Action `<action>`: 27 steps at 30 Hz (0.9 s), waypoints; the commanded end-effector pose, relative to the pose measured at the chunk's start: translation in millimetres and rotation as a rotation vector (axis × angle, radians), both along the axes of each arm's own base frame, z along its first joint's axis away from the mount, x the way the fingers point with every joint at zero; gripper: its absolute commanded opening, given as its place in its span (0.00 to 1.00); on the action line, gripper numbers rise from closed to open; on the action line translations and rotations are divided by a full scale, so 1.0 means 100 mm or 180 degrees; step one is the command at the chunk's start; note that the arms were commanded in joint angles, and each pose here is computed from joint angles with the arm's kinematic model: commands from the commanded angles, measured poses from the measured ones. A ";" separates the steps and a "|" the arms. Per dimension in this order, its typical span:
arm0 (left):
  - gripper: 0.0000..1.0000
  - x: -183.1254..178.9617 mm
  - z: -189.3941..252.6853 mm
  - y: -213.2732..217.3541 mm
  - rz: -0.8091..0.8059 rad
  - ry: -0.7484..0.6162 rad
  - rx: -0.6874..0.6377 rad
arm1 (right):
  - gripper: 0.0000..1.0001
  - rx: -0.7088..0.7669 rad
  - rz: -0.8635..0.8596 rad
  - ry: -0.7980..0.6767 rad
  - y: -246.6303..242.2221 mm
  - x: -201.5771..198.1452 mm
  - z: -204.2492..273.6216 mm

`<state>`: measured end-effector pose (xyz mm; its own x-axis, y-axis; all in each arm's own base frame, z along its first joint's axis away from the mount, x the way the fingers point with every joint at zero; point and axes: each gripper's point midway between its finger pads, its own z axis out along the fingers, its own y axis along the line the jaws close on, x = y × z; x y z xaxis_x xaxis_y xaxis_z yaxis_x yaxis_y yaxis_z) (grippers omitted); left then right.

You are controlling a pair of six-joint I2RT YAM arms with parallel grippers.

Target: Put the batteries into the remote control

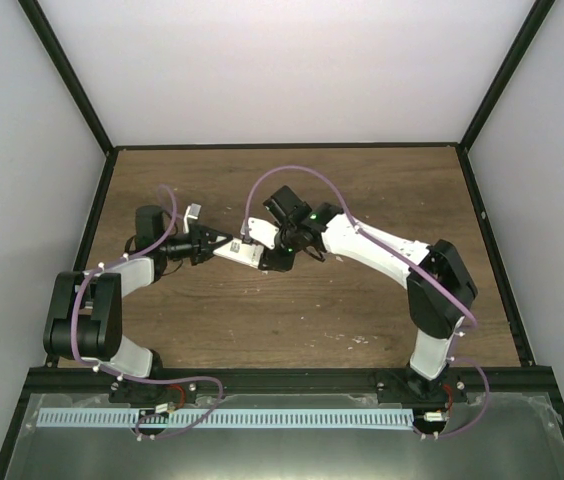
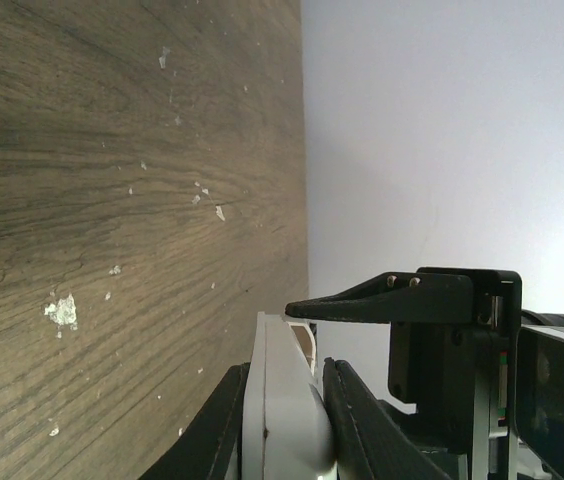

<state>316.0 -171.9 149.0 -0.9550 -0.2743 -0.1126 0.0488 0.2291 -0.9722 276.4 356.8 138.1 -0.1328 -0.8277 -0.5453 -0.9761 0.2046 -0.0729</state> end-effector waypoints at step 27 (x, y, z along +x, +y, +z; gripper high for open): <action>0.00 0.00 -0.06 0.02 -0.0043 -0.0138 -0.0036 | 0.41 0.0190 0.0031 -0.0217 0.10 0.09 0.30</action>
<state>316.8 -169.6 144.8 -0.9543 -0.2738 -0.1198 0.0578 0.2243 -0.9728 280.3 362.4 138.0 -0.1201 -0.8297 -0.5451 -0.9779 0.1935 -0.0790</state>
